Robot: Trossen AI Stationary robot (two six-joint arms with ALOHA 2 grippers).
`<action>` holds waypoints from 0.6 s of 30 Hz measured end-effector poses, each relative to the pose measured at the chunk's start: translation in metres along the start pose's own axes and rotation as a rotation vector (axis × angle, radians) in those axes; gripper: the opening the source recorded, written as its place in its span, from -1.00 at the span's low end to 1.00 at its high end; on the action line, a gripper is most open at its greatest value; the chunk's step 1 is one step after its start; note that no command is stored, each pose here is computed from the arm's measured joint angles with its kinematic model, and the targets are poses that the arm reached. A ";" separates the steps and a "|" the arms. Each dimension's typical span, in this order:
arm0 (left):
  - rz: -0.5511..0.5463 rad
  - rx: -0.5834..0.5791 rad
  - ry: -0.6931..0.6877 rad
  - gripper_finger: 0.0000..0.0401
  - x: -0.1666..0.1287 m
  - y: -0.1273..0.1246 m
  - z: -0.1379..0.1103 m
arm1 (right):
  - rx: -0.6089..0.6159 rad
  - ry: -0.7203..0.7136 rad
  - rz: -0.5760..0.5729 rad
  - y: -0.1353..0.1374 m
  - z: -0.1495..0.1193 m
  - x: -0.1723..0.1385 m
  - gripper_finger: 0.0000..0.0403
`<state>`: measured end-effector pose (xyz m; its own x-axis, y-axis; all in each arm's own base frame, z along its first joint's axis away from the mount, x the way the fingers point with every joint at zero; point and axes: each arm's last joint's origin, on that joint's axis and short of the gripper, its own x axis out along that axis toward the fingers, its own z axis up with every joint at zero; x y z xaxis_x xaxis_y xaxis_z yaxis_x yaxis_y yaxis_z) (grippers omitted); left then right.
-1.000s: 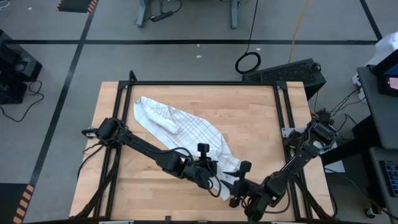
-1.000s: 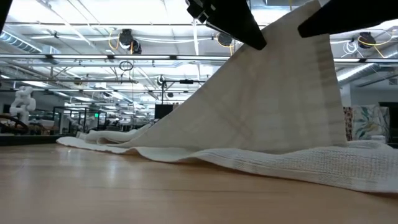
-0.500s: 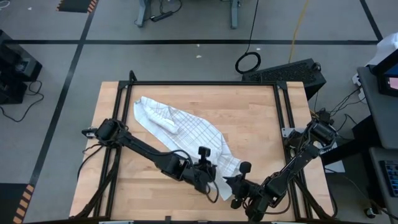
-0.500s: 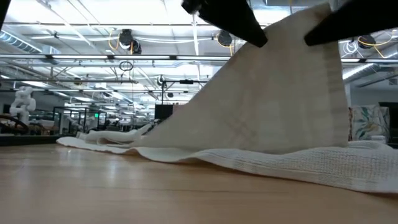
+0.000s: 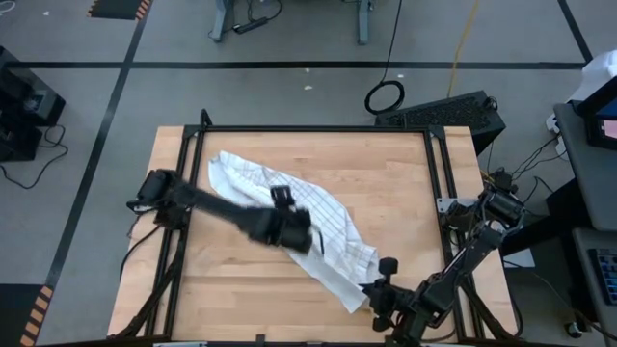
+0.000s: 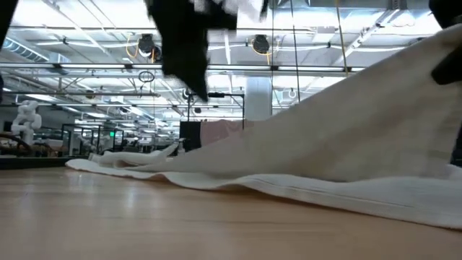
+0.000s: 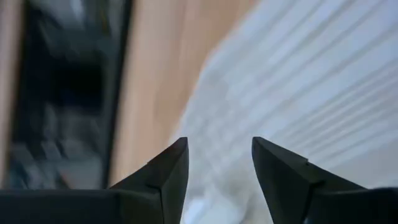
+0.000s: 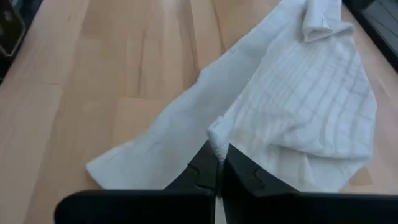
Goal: Roll towel
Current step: Fold the white towel
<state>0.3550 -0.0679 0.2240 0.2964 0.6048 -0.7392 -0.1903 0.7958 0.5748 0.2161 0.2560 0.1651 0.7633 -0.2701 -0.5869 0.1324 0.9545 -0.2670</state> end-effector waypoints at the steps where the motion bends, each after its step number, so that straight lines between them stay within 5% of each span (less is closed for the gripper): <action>1: -0.015 -0.053 0.058 -0.09 0.015 0.008 -0.005 | -0.001 -0.002 0.003 0.001 0.000 -0.001 -1.00; 7: -0.157 -0.460 0.298 -0.09 0.083 0.048 -0.032 | -0.001 -0.004 0.011 0.002 -0.001 -0.002 -1.00; 13: -0.187 -0.615 0.270 -0.09 0.099 0.043 -0.039 | -0.010 0.020 0.035 0.002 -0.001 -0.002 -1.00; 18: -0.067 -0.664 0.208 -0.09 0.090 0.030 -0.040 | -0.047 0.052 0.065 0.003 -0.003 -0.002 -1.00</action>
<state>0.3387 0.0116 0.1613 0.1550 0.4938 -0.8556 -0.7289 0.6418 0.2383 0.2133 0.2590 0.1635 0.7354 -0.2152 -0.6426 0.0533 0.9637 -0.2618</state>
